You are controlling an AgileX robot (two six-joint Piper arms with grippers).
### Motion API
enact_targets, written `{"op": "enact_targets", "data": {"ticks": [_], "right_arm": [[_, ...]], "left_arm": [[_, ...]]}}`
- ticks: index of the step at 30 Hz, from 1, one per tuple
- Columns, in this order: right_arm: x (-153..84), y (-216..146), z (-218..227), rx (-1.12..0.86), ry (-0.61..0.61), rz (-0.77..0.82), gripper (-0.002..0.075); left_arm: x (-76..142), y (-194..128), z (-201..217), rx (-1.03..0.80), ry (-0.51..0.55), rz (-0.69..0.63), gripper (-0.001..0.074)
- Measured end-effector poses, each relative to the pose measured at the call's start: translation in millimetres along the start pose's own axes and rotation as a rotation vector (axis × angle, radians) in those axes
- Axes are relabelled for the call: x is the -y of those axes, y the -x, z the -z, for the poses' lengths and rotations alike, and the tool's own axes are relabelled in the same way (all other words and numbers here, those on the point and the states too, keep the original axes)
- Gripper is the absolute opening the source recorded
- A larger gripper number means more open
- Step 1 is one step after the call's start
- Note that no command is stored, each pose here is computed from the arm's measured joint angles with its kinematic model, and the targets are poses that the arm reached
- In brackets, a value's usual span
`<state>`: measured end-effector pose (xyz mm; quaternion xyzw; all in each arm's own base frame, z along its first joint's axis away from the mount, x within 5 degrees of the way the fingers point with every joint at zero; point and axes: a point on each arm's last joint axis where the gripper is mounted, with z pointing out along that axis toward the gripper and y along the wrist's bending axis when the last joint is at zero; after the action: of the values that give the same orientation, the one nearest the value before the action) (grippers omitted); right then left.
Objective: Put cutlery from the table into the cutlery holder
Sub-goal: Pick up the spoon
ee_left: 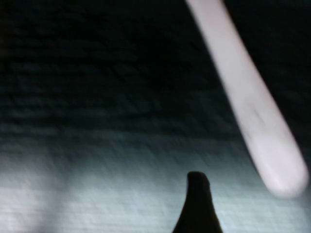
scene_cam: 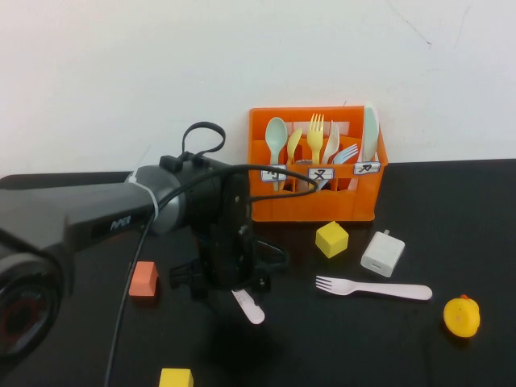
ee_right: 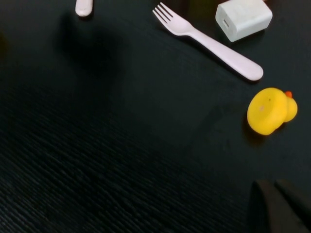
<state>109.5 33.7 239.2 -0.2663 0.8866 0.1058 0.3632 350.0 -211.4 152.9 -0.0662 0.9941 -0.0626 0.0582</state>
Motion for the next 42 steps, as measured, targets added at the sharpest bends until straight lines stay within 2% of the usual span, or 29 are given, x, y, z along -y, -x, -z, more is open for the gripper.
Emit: {"op": "enact_targets", "data": {"ticks": [4,13,26,33,37,38,42], "right_arm": [[-0.1,0.1,0.0,0.001,0.001,-0.002,-0.0002],[-0.5,0.6,0.0,0.007,0.005,-0.008,-0.0002],[-0.3,1.1,0.0,0.012,0.003,-0.011,-0.0002],[0.0,1.3,0.0,0.015,0.0,-0.011,-0.0002],[0.2,1.5,0.0,0.016,-0.002,-0.011,-0.0002],[0.3,1.5,0.0,0.016,-0.003,-0.011,-0.0002],[0.4,1.6,0.0,0.018,-0.004,-0.011,-0.0002]], "left_arm": [[-5.4,14.6,-14.4,-0.017,0.012,0.053,0.0453],[5.4,32.6,-22.7,0.002,-0.009,0.081,0.0453],[0.9,33.5,-35.5,-0.044,0.077,0.055,0.0448],[-2.4,34.1,-34.8,-0.041,0.115,0.031,0.0305],[-2.8,34.0,-35.6,-0.047,0.114,0.032,0.0156],[-3.3,34.4,-35.5,-0.048,0.112,0.027,0.0137],[-6.8,35.8,-35.3,-0.06,0.113,0.031,0.0139]]}}
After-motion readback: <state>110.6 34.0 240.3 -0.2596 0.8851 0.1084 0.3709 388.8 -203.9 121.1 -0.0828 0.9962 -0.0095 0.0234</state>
